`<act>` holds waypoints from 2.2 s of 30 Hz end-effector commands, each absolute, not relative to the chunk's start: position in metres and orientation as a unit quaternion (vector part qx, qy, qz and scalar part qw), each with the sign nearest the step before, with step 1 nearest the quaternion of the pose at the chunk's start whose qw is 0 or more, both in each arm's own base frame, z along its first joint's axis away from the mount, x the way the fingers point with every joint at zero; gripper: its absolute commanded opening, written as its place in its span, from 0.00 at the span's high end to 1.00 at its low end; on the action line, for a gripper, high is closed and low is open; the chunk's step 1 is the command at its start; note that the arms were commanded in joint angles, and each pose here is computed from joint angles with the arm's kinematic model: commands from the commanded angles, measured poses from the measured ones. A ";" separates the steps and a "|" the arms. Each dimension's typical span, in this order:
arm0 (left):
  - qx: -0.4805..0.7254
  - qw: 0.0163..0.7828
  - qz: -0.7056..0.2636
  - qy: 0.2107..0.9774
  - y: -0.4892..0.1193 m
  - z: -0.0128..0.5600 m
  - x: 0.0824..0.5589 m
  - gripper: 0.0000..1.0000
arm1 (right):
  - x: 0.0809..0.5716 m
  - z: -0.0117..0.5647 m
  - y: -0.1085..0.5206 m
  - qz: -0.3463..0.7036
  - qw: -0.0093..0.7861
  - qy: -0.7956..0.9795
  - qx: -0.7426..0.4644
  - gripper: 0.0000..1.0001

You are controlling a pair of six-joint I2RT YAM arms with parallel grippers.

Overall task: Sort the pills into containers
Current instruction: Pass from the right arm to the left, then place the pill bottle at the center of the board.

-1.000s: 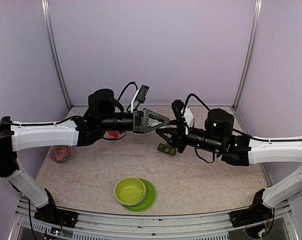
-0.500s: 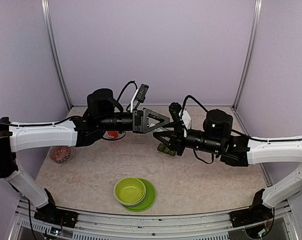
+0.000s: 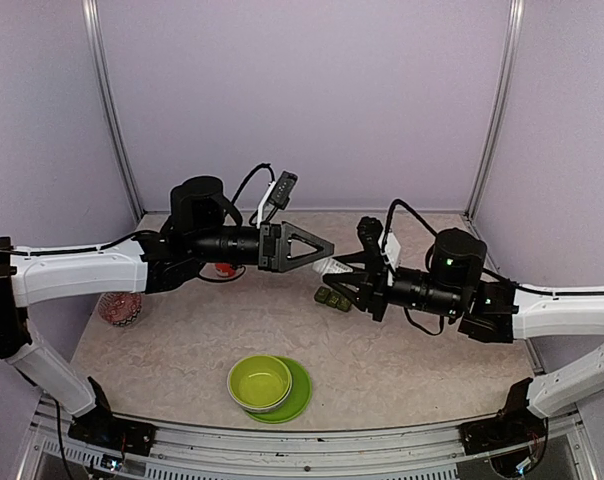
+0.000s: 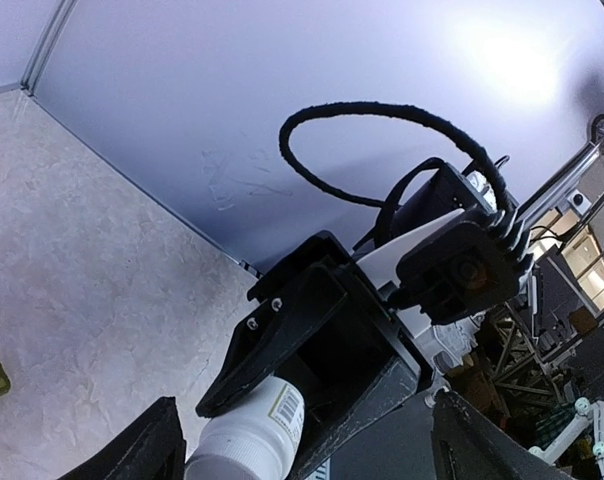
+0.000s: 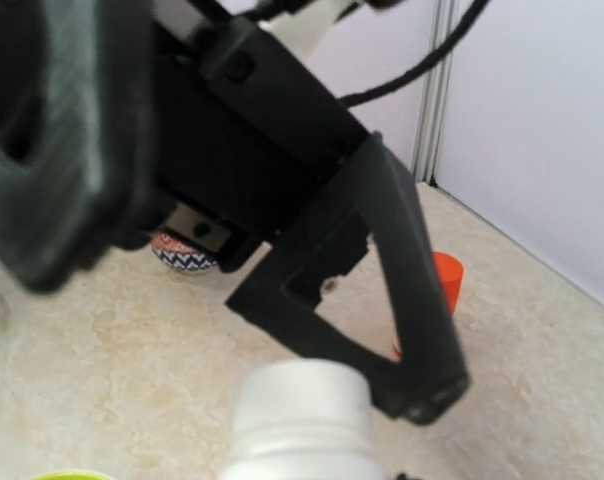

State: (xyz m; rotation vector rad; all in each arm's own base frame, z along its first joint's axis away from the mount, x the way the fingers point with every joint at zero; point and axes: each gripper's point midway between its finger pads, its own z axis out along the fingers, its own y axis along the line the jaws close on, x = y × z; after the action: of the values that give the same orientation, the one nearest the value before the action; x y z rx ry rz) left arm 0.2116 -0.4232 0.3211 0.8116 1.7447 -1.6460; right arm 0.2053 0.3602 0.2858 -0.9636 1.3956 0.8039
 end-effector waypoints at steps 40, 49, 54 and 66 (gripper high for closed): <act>0.350 0.258 -0.604 0.668 -0.434 0.304 0.205 0.83 | 0.197 0.297 0.351 0.352 0.622 0.554 -0.427 0.85; 0.339 0.277 -0.579 0.688 -0.426 0.299 0.219 0.82 | 0.202 0.300 0.349 0.344 0.624 0.566 -0.414 0.17; 0.328 0.294 -0.546 0.713 -0.414 0.287 0.234 0.82 | 0.203 0.301 0.350 0.347 0.614 0.575 -0.414 0.00; 0.298 0.329 -0.408 0.798 -0.368 0.237 0.290 0.81 | 0.239 0.283 0.324 0.320 0.592 0.647 -0.358 0.00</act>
State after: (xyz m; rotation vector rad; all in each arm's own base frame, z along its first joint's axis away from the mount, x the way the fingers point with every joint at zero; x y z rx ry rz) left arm 0.2719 -0.3851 0.2380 0.7852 2.0740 -1.2275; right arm 0.2221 0.3375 0.2857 -0.9151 1.4269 0.7722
